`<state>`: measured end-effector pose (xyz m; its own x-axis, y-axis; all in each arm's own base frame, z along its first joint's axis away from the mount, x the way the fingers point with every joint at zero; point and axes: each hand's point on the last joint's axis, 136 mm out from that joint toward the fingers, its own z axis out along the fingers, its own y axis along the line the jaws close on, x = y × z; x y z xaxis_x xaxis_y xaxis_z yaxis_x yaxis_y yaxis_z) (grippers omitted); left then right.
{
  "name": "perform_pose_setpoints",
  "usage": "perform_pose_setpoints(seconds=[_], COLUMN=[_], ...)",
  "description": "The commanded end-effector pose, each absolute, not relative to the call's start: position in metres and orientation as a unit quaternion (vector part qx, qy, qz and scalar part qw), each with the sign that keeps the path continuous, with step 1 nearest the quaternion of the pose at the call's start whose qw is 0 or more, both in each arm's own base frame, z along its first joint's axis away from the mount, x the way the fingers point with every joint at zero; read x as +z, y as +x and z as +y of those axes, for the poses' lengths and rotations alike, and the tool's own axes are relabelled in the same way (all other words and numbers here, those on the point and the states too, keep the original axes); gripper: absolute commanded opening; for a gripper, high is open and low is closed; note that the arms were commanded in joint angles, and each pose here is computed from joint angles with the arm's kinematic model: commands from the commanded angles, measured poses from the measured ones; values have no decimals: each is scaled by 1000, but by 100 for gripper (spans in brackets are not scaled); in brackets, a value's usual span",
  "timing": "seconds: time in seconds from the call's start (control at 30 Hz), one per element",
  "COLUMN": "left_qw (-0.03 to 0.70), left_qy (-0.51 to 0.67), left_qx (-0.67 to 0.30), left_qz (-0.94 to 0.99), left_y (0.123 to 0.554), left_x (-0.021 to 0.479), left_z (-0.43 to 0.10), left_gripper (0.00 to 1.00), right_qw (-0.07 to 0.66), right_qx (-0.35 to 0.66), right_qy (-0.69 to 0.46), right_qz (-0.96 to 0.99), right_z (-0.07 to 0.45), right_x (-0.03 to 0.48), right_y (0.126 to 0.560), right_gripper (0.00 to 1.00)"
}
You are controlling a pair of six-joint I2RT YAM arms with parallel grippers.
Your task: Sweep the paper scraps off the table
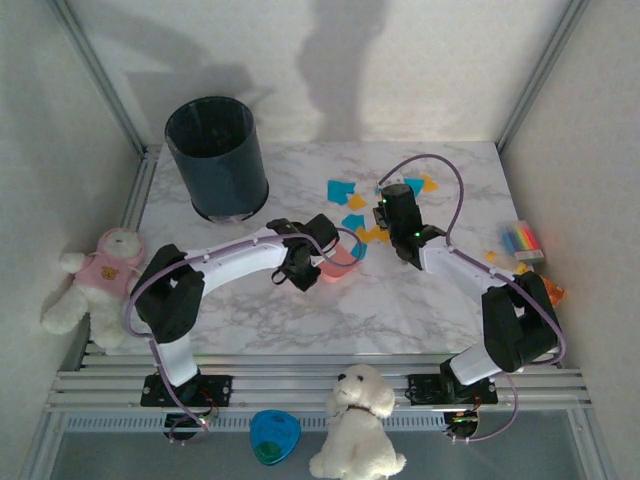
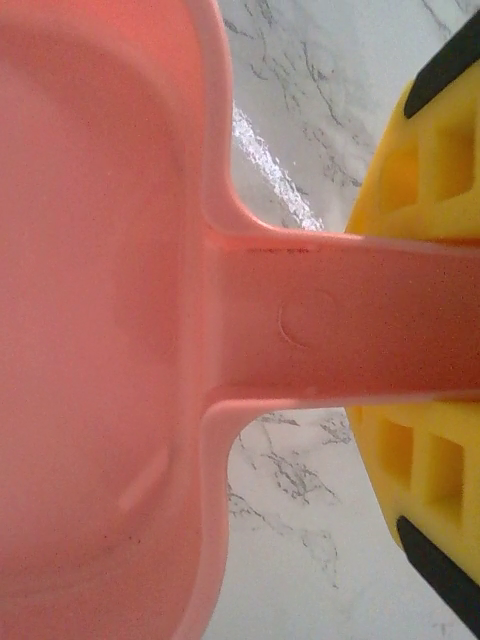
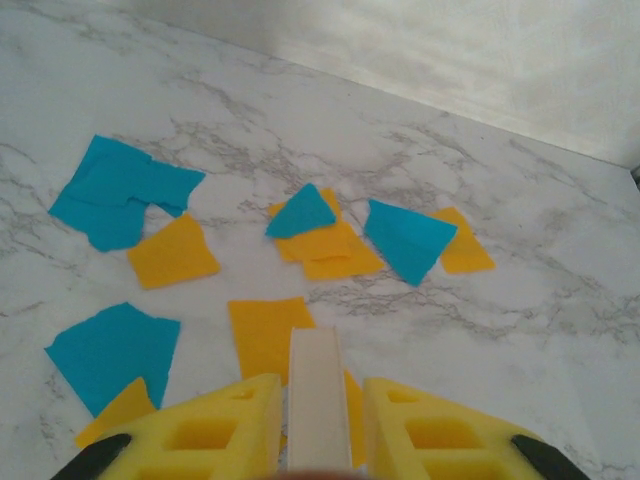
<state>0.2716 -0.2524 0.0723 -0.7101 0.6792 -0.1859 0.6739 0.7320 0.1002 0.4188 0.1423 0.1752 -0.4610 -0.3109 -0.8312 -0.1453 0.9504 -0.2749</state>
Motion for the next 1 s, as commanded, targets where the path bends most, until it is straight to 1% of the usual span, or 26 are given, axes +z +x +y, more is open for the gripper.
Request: perform_pose_setpoints(seconds=[0.0,0.17,0.37,0.73,0.97], left_qw=[98,72,60,20,17], left_qy=[369,382,385,396,395], left_qx=[-9,-22,-21,-24,-11], left_qz=[924,921,921,918,918], left_y=[258,246,244,230,233], left_x=[77,70,64,45,40], left_z=[-255,-255,-256,-254,-252], left_gripper=[0,0,0,0,0], right_qw=[524,512,496,472,461], right_qx=[-76,-52,-43,12,52], right_qy=[-147,-174,-194,-240,-261], right_qz=[836,840,845,848,847], right_z=[151,166,175,195,206], right_x=[191,182,173,166,168], right_y=[431,427,419,390,370], right_gripper=[0,0,0,0,0])
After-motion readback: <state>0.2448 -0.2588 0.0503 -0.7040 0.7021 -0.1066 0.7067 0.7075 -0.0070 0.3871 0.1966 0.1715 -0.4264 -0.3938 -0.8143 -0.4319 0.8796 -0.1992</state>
